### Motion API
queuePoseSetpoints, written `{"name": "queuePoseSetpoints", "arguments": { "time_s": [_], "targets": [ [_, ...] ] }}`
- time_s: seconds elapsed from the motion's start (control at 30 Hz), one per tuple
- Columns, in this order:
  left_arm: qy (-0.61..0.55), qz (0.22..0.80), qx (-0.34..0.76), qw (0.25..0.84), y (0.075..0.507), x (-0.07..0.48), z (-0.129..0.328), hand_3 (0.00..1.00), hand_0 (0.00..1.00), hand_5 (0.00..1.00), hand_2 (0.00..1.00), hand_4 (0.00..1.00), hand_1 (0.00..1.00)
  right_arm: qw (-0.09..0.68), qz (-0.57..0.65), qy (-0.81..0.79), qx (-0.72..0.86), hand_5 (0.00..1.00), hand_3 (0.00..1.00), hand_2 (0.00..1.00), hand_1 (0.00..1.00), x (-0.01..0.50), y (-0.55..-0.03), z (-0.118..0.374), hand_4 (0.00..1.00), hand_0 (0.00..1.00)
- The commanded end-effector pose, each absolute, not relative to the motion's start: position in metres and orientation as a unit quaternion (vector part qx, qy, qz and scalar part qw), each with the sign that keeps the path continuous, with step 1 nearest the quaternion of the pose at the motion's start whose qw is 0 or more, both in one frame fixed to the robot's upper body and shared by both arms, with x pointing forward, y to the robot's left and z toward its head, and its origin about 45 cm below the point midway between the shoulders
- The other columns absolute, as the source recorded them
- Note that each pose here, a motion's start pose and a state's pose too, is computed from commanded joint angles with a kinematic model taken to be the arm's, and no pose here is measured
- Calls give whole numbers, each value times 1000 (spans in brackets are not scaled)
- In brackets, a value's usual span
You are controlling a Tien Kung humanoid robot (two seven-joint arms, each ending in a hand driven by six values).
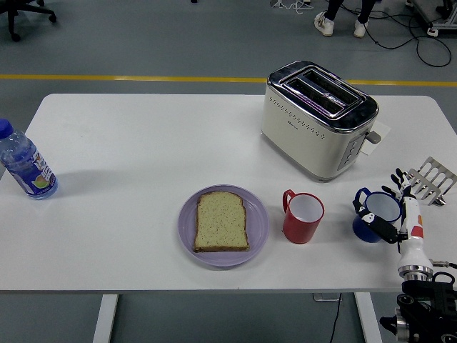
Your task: Pick up the cup,pour liquid into bread,place the cup on the desk
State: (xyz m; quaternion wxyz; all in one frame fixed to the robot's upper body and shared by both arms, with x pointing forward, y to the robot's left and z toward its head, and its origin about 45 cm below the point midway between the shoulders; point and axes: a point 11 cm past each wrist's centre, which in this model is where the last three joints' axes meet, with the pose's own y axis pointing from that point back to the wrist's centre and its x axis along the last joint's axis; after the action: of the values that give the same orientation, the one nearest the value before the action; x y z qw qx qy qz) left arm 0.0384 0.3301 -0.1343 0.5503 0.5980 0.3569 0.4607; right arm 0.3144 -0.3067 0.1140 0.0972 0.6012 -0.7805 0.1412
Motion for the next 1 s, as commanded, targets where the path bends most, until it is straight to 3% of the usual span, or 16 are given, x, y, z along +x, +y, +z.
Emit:
{"name": "queuePoseSetpoints", "arguments": {
  "time_s": [0.23, 0.27, 0.43, 0.47, 0.63, 0.67, 1.0],
  "targets": [
    [355, 463, 597, 551, 331, 41, -134, 551, 634, 836, 657, 323, 645, 31, 153, -786, 598, 116, 998, 967, 800, 327, -300, 161, 944, 954],
    [355, 463, 597, 551, 331, 41, -134, 552, 635, 835, 657, 323, 646, 26, 151, -787, 597, 110, 852, 894, 728, 328, -299, 164, 770, 846],
    [354, 464, 597, 550, 332, 43, -133, 552, 635, 835, 657, 323, 646, -47, 68, -816, 572, 110, 852, 894, 728, 335, -314, 185, 770, 846],
    [355, 465, 597, 550, 332, 43, -133, 552, 635, 835, 657, 322, 646, -58, 47, -817, 572, 2, 618, 695, 627, 336, -316, 186, 625, 748],
    [354, 466, 596, 549, 333, 44, -133, 552, 635, 835, 657, 322, 646, -132, -85, -781, 605, 2, 618, 695, 627, 344, -324, 194, 625, 748],
    [353, 467, 596, 549, 334, 45, -133, 552, 635, 835, 657, 323, 646, -147, -106, -771, 610, 64, 601, 655, 589, 345, -325, 195, 632, 682],
    [352, 467, 597, 550, 334, 46, -133, 551, 635, 836, 657, 323, 645, -279, -328, -637, 639, 91, 609, 652, 580, 350, -323, 192, 627, 675]
  ]
}}
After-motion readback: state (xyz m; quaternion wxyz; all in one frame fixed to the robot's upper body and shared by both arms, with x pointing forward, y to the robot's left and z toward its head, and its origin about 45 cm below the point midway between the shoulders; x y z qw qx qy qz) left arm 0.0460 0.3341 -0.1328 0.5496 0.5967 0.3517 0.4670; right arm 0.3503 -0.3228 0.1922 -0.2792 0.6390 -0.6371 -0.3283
